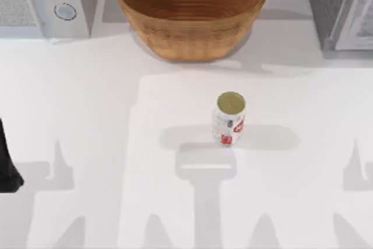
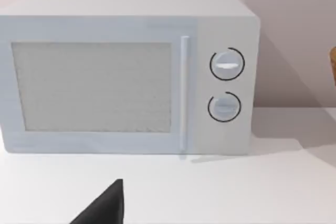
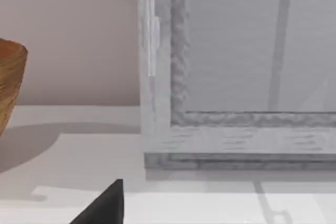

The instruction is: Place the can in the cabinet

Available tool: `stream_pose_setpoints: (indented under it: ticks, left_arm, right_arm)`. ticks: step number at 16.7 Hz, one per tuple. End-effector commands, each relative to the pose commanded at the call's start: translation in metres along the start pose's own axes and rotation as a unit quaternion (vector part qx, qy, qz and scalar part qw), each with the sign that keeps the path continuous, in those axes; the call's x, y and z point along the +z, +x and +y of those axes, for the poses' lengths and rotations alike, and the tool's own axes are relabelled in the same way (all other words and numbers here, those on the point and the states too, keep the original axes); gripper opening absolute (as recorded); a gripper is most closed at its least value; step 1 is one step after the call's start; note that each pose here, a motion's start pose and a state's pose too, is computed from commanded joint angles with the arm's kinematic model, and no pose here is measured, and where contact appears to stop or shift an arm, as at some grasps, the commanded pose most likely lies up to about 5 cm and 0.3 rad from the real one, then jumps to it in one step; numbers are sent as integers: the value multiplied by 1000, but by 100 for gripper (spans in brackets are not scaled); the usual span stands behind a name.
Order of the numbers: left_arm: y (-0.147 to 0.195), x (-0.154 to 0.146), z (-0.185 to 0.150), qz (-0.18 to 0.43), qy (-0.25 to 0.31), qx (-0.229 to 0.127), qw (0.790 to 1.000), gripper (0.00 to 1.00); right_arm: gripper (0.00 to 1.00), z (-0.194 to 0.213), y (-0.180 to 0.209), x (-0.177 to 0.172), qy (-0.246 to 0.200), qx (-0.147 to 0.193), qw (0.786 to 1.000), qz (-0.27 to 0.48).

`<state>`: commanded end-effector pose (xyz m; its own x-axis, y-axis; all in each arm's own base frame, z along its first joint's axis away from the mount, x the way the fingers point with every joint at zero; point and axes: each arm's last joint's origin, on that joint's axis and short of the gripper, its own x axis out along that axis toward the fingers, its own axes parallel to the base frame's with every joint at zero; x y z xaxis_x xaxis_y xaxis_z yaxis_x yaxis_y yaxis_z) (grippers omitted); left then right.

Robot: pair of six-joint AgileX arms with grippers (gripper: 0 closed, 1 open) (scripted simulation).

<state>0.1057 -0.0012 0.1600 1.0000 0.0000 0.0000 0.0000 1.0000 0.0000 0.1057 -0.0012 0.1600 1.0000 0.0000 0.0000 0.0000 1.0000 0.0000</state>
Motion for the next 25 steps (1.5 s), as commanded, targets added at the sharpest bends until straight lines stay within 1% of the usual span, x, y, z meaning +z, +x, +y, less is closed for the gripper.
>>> stream_pose_setpoints:
  ticks: [4, 9, 13, 17, 19, 21, 25]
  left_arm:
    - [0, 0, 0, 0, 0, 0, 1000, 100]
    - [0, 0, 0, 0, 0, 0, 1000, 100]
    - [0, 0, 0, 0, 0, 0, 1000, 100]
    - [0, 0, 0, 0, 0, 0, 1000, 100]
    - [0, 0, 0, 0, 0, 0, 1000, 100]
    - [0, 0, 0, 0, 0, 0, 1000, 100]
    - [0, 0, 0, 0, 0, 0, 1000, 100]
  right_arm:
    - [100, 1, 1, 3, 0, 2, 1000, -1]
    - [100, 12, 16, 23, -2, 13, 1000, -2]
    - [100, 34, 44, 42, -3, 19, 1000, -3]
    - [100, 75, 83, 47, -4, 22, 1000, -3]
    - [100, 103, 102, 40, -4, 22, 1000, -4]
    - [100, 135, 116, 26, -4, 21, 1000, -4]
    - [100, 197, 127, -23, -2, 15, 1000, -5]
